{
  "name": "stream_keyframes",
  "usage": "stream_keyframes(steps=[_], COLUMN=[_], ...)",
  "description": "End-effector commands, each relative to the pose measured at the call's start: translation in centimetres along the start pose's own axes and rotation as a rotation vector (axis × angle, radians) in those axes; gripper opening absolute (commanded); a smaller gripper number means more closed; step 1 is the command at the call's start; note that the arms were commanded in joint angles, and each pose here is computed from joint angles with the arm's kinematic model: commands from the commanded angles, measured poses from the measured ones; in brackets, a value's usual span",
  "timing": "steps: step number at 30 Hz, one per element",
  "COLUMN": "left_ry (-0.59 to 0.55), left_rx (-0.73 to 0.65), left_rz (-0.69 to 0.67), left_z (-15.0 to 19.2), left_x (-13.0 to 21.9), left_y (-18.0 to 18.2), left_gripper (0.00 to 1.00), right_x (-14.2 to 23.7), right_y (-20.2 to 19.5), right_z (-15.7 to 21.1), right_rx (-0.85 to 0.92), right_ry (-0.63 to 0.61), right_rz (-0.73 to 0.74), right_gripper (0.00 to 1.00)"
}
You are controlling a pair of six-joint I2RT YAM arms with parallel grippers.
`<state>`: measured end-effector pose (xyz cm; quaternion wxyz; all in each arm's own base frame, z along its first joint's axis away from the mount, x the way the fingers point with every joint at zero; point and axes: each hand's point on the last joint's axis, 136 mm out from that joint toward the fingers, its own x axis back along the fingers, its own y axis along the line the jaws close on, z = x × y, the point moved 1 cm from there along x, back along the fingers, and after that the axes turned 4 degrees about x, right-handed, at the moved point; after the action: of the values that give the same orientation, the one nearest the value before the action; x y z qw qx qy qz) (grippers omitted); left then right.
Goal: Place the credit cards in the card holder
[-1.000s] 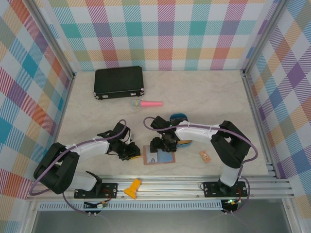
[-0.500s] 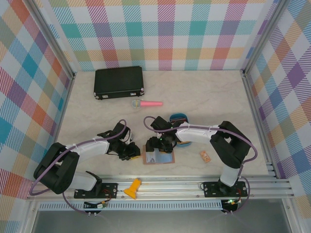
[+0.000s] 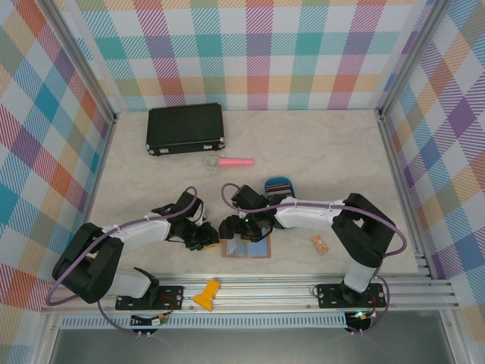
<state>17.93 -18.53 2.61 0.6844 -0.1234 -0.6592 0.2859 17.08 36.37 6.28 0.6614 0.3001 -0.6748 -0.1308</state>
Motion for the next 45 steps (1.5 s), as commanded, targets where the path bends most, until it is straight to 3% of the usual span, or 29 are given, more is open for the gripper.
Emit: stream_keyframes(steps=[1,19,37,45], left_ry=[0.022,0.018,-0.002,-0.017], left_rx=[0.056,0.054,0.069,0.084], left_rz=[-0.151,-0.155,-0.175,-0.187], left_z=[1.3,1.4,1.2,1.2], left_x=[-0.7,-0.5,0.0,0.3], left_y=[4.3,4.3,4.5,4.8], left_gripper=[0.21,0.22,0.22,0.23], right_x=[0.0,-0.1,0.8,2.8], right_y=[1.0,4.1,6.2,8.2], right_z=[0.2,-0.2,-0.7,-1.8], right_rx=[-0.004,0.034,0.102,0.154], right_ry=[-0.002,-0.051,-0.079,-0.152], right_rz=[-0.049,-0.298,-0.423,-0.475], right_gripper=[0.73,0.73,0.72,0.71])
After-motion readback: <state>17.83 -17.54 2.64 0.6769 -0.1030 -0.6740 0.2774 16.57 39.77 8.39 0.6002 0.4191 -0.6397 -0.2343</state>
